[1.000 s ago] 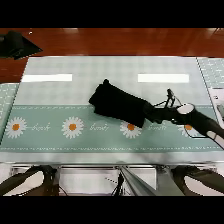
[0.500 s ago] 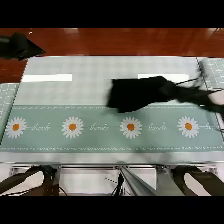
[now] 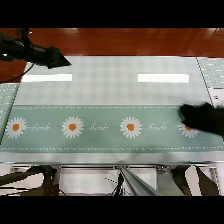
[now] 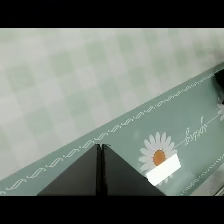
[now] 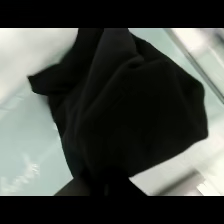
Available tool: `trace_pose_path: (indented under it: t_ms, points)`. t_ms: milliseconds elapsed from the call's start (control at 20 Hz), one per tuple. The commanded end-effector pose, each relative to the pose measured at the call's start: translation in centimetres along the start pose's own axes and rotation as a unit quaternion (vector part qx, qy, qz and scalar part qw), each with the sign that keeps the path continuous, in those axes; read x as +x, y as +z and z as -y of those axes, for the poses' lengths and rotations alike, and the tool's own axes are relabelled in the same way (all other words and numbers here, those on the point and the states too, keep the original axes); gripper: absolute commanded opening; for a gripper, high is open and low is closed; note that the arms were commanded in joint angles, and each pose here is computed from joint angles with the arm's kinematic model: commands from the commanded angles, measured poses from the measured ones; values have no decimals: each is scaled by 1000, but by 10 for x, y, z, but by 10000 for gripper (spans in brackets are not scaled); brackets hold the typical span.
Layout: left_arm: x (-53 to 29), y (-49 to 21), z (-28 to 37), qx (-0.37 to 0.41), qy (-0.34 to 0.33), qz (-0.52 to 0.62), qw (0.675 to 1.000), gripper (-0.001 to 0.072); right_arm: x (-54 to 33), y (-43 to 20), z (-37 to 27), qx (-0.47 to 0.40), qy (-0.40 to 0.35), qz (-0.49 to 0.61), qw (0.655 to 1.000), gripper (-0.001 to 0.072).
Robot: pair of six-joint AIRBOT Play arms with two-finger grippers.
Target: Fold the shirts.
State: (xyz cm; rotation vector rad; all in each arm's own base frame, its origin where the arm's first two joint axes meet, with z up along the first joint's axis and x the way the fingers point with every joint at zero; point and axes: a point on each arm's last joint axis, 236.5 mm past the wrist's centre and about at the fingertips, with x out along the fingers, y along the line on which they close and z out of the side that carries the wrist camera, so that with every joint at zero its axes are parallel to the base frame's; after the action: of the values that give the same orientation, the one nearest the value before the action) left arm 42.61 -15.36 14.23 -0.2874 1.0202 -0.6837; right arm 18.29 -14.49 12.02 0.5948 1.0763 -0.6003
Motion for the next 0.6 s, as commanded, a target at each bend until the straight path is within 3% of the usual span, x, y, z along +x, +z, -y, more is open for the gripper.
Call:
trace_pose_path:
  t_ms: [0,150,450,550]
  points:
    - [19,4,-6,12,1,1,1000,25,-23,-48,77,71,-133,-82,985,28]
    - [21,12,-19,11,10,16,1000,26,-50,-75,127,105,-251,-127,954,28]
    - [20,29,-34,22,29,52,998,25,-58,-83,130,127,-267,-111,949,45]
    - [20,30,-35,21,30,53,998,25,-58,-87,137,126,-282,-120,944,299]
